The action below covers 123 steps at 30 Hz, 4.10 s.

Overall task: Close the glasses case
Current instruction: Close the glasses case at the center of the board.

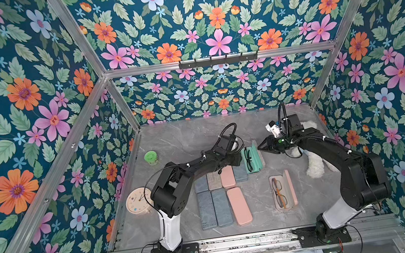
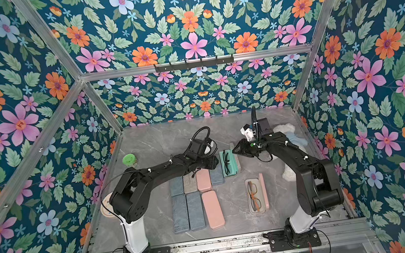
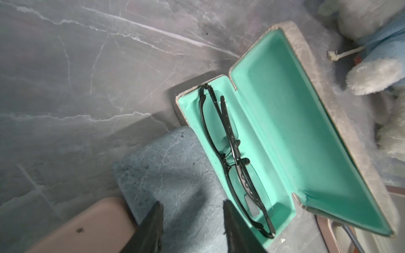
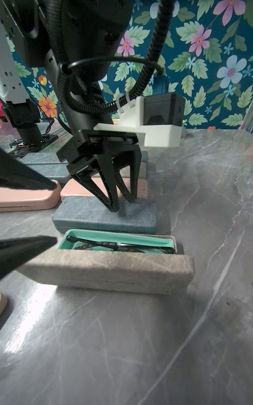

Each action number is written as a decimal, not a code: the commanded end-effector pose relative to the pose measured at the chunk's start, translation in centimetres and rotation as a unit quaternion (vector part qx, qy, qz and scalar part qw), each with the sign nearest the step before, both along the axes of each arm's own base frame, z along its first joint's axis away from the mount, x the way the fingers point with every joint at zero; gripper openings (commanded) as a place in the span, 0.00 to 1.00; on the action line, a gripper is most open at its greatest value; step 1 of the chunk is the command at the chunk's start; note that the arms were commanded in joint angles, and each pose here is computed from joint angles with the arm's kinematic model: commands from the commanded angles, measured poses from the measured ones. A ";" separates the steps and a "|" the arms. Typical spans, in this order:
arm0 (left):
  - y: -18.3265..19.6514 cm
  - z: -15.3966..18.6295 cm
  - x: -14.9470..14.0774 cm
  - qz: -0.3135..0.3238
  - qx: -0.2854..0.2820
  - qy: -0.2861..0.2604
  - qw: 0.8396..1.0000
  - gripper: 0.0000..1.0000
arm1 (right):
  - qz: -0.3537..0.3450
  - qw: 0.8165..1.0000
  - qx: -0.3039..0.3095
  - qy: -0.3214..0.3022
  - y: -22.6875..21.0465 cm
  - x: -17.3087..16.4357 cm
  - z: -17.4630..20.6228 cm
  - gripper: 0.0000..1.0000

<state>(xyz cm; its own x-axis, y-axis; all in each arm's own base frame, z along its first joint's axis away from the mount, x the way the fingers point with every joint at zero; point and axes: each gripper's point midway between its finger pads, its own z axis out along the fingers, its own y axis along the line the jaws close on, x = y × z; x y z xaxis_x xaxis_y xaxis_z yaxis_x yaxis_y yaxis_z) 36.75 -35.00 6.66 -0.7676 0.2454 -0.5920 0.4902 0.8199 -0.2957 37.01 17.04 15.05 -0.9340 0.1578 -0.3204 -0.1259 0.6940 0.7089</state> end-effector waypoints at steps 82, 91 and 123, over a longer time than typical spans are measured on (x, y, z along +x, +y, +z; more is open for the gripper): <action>0.1 -1.1 0.0 -0.004 0.006 0.007 1.000 0.22 | -0.005 1.000 -0.015 0.023 0.3 0.2 -5.2 0.25; 0.1 -1.2 0.1 -0.004 0.005 0.008 1.000 0.21 | 0.002 0.999 -0.027 0.023 0.6 0.0 -5.5 0.24; -0.1 -1.6 0.0 -0.006 0.003 0.013 1.000 0.20 | 0.028 0.998 -0.041 0.028 1.9 -0.6 -6.1 0.23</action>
